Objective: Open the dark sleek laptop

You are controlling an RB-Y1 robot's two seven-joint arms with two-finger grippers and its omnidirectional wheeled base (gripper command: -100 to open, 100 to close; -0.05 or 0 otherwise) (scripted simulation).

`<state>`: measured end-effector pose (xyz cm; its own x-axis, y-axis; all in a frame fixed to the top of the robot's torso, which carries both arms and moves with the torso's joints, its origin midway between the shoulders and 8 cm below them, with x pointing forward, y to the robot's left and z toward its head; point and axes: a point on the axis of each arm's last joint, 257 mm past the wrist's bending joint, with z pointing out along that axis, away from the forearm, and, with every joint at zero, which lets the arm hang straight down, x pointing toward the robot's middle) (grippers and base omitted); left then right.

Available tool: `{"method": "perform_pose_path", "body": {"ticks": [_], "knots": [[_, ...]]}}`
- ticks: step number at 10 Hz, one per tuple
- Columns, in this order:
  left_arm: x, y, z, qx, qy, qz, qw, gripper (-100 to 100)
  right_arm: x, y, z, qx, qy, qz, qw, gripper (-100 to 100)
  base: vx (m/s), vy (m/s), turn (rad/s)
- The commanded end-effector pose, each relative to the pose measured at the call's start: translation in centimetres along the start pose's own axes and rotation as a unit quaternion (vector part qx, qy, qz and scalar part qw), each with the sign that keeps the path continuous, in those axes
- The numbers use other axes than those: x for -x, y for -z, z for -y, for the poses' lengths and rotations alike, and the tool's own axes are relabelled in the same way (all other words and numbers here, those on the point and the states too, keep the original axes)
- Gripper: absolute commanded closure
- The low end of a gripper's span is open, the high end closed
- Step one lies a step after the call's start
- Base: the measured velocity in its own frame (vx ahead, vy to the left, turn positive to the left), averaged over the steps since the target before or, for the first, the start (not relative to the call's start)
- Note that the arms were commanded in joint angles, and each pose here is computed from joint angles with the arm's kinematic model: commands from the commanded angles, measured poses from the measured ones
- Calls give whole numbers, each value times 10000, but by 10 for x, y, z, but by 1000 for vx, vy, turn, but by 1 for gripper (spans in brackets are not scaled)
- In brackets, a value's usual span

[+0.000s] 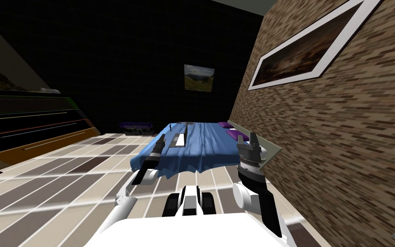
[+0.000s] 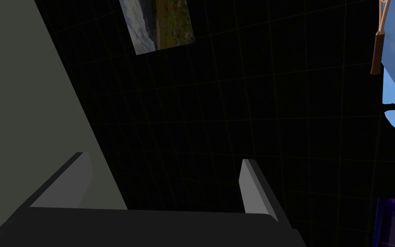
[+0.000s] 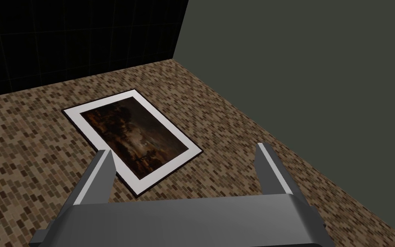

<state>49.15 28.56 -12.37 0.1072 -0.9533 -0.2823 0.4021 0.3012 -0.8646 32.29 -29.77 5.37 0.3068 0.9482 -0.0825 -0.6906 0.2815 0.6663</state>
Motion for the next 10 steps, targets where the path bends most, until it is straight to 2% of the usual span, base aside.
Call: {"method": "perform_pose_path", "body": {"ticks": [1, 2, 3, 4, 5, 6, 7, 9, 10], "knots": [[-7, -10, -14, 92, -51, -69, 9999, -100, 0, 0, 0, 0, 0, 0, 10000, 0, 30, -49, -3], [-9, -18, -18, 95, -84, -107, 9999, -100, 0, 0, 0, 0, 0, 0, 10000, 0, 35, -94, -9], [-11, -13, -32, 246, -90, -125, 9996, -100, 0, 0, 0, 0, 0, 0, 10000, 0, 28, -83, -1], [-13, -22, -36, 248, -126, -163, 9995, -100, 0, 0, 0, 0, 0, 0, 10000, 0, 35, -71, -3], [-14, -18, -44, 339, -130, -174, 9992, -100, 0, 0, 0, 0, 0, 0, 10000, 0, 25, -45, -3], [-16, -25, -51, 379, -170, -216, 9989, -100, 0, 0, 0, 0, 0, 0, 10000, 0, 17, -43, -4], [-17, -23, -56, 437, -173, -223, 9986, -100, 0, 0, 0, 0, 0, 0, 10000, 0, 18, -41, -1], [-20, -39, -65, 476, -258, -298, 9981, -100, 0, 0, 0, 0, 0, 0, 10000, 0, 26, -74, -5], [-21, -33, -81, 645, -267, -318, 9971, -100, 0, 0, 0, 0, 0, 0, 10000, 0, 26, -64, -4]]}}
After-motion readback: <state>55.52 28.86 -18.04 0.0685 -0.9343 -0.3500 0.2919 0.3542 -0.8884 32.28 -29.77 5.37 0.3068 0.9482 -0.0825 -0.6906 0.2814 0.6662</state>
